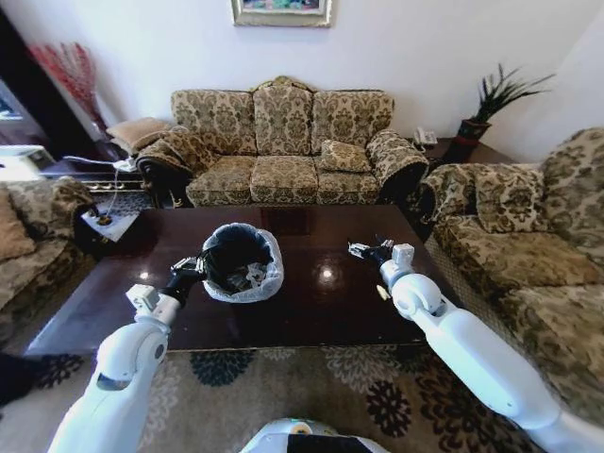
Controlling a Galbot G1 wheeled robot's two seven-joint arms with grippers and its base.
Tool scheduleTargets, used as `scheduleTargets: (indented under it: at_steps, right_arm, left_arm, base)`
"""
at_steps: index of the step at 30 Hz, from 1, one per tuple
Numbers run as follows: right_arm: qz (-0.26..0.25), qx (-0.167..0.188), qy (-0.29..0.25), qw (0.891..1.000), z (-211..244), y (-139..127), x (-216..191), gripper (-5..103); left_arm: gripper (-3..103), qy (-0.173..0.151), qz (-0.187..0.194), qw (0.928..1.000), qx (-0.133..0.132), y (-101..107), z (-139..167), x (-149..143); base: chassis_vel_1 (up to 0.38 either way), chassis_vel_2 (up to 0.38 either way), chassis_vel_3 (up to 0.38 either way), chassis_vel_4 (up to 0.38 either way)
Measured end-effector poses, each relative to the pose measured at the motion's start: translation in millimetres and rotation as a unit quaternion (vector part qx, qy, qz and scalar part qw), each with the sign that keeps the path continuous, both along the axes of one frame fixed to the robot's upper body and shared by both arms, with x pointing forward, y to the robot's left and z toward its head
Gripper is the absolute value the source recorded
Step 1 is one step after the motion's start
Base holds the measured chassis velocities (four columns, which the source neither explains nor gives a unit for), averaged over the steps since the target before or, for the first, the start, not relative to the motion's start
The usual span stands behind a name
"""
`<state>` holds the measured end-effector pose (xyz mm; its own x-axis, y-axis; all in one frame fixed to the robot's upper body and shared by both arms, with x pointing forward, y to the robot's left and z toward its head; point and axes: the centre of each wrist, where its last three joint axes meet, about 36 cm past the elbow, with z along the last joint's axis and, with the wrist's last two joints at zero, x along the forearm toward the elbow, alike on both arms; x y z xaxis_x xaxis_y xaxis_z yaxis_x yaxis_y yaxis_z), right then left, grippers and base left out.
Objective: Move to the front of the table and place the trash on the table into the trash bin.
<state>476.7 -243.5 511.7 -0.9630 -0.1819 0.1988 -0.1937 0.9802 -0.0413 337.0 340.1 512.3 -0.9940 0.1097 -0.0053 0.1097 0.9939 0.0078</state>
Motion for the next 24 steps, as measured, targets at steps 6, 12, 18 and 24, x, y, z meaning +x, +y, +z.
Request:
scheduleTargets:
  at_steps: [6, 12, 18, 24]
  right_arm:
    - [0.0, 0.0, 0.0, 1.0, 0.2, 0.1, 0.1, 100]
    - [0.0, 0.0, 0.0, 1.0, 0.2, 0.1, 0.1, 100]
    - [0.0, 0.0, 0.0, 1.0, 0.4, 0.4, 0.0, 100]
    - [0.0, 0.001, 0.0, 1.0, 0.5, 0.6, 0.0, 100]
  left_arm:
    - [2, 0.0, 0.0, 1.0, 0.0, -0.1, 0.0, 0.0]
    - [2, 0.0, -0.001, 1.0, 0.0, -0.2, 0.1, 0.0]
    - [2, 0.0, -0.001, 1.0, 0.0, -0.1, 0.2, 0.1]
    - [2, 0.0, 0.0, 1.0, 0.0, 0.1, 0.3, 0.1]
  base:
    - [-0.237, -0.264, 0.442, 0.432]
    - [-0.127, -0.147, 0.204, 0.196]
    - [-0.009, 0.005, -0.001, -0.005]
    - [0.042, 0.047, -0.017, -0.014]
